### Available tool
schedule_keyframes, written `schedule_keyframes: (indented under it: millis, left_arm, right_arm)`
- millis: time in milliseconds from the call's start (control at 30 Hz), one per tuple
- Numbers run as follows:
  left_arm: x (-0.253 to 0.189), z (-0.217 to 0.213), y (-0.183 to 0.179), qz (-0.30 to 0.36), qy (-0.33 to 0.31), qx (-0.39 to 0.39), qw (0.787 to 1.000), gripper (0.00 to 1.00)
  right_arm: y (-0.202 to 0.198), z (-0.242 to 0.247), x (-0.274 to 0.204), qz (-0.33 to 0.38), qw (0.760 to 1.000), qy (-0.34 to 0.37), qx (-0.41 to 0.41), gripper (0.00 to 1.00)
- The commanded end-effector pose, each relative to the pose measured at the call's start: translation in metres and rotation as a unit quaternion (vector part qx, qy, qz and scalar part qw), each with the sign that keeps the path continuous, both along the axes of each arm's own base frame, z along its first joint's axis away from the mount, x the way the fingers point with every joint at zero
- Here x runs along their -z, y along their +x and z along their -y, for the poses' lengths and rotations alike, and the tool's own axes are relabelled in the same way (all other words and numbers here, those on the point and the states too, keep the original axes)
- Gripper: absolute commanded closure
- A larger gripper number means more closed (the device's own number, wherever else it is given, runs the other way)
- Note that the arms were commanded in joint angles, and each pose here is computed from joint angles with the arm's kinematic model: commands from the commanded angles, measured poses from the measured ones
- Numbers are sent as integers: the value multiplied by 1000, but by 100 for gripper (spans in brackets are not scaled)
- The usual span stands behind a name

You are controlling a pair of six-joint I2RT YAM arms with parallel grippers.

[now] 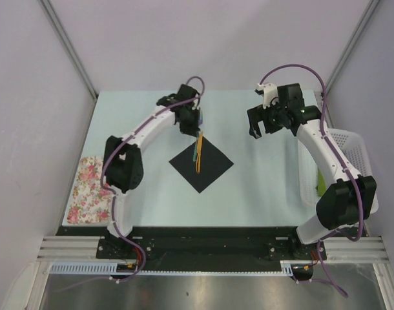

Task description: Place the utensils on the paper napkin and roll it up

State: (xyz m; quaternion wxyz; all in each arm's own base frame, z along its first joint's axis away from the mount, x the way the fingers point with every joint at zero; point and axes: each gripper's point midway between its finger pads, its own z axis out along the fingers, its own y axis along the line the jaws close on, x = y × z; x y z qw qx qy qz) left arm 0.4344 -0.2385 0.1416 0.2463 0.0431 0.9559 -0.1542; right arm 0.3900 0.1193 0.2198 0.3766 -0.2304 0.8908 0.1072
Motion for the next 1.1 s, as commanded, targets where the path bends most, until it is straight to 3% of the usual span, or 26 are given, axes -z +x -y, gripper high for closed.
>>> schedule_keyframes:
  millis: [0,400,1067]
  left_arm:
    - [24,50,-1,-26,-31,13,999,100]
    - [73,61,-13,-67,-3,12,998,96]
    - [98,56,-14,-88,11,-9,996,94]
  right_arm:
    - [-2,8,-20,32,999,-3,7,0]
    - [2,16,-10,24,1000,-1,19,0]
    - [-1,23,-8,20,999,2,29,0]
